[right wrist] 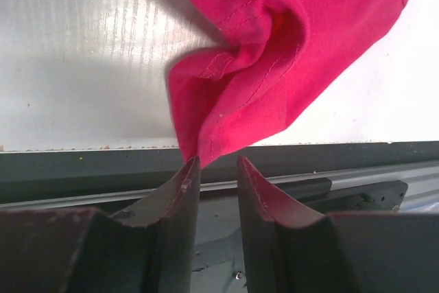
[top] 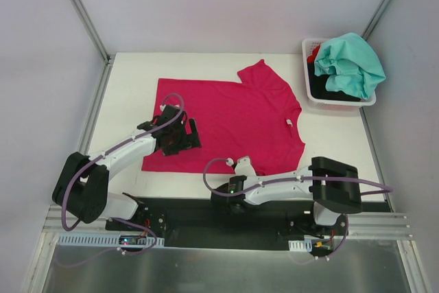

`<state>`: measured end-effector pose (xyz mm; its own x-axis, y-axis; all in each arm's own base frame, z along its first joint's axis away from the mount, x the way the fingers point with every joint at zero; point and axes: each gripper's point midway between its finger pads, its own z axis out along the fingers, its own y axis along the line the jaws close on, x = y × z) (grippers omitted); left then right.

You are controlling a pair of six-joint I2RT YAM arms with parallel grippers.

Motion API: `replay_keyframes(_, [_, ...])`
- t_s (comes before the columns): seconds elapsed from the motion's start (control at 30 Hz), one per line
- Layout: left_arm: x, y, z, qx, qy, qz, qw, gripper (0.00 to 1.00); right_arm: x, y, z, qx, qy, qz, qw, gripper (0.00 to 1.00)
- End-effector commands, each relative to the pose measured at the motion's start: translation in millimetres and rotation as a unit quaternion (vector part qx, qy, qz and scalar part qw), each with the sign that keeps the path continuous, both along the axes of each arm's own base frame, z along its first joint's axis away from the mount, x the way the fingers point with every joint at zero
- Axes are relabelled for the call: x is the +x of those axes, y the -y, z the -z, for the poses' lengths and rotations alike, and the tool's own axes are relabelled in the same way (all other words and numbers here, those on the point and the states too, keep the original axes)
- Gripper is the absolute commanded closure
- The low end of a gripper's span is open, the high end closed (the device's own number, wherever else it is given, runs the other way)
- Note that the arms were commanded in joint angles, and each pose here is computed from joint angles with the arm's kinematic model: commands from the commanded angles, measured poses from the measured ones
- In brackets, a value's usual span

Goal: Fold and stack the t-shirts

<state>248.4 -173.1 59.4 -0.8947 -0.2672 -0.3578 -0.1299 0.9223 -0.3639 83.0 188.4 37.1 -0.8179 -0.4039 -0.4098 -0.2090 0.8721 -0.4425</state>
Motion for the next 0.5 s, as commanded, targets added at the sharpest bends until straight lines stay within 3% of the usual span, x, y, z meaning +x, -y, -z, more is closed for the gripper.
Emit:
replay_keyframes(0.0, [6.9,6.7,-8.6,0.000,0.015,0.009,1.000,0.01,4.0,-9.7,-11.6,-0.022,0.027,-0.003,0.999,0.67])
replay_keyframes(0.27, [6.3,6.1,-7.5,0.002,0.014,0.008,1.000,0.01,14.4,-42.4,-11.7,-0.033,0.043,-0.037,0.998,0.47])
replay_keyframes(0.47, [6.2,6.1,-5.5,0.003,0.012,0.008,1.000,0.01,18.2,-22.5,-1.3,-0.084,0.048,-0.030,0.995,0.47])
